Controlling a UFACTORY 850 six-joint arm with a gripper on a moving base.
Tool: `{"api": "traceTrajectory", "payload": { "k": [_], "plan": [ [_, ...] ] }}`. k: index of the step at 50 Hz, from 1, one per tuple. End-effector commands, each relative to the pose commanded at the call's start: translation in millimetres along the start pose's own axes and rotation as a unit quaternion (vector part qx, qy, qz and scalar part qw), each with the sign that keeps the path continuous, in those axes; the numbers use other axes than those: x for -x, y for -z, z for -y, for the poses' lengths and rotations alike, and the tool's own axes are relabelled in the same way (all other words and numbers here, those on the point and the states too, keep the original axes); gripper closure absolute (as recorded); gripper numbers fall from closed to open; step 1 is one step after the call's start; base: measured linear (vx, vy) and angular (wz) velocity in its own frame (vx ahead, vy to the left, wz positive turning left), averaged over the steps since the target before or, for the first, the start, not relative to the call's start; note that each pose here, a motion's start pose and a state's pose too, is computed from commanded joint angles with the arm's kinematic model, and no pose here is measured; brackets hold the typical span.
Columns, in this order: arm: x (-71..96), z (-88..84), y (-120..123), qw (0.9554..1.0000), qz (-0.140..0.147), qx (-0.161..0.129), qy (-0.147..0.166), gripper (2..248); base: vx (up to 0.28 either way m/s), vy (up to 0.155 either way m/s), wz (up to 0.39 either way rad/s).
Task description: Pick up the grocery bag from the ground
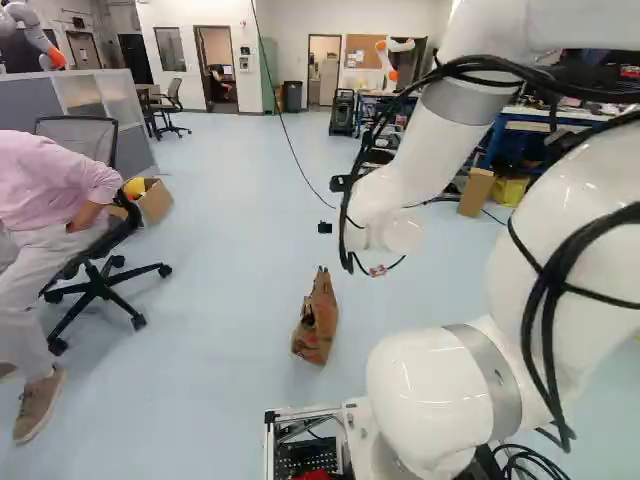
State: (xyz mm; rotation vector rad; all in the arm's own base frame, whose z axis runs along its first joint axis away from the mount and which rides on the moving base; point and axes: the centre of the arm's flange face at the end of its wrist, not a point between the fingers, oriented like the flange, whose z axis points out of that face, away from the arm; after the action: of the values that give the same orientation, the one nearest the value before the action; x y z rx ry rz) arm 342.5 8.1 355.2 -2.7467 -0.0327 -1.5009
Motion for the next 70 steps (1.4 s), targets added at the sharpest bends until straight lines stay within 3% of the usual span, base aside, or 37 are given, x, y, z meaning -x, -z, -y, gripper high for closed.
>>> {"api": "traceTrajectory", "payload": {
  "k": [35, 70],
  "plan": [
    [-42.7, -3.8, -87, 0.998, 0.063, 0.003, -0.003, 3, 0.0, 0.0, 0.0],
    [-75.5, -25.4, -179, 0.9882, 0.151, 0.018, -0.016, 3, 0.0, 0.0, 0.0]
  ]
}}
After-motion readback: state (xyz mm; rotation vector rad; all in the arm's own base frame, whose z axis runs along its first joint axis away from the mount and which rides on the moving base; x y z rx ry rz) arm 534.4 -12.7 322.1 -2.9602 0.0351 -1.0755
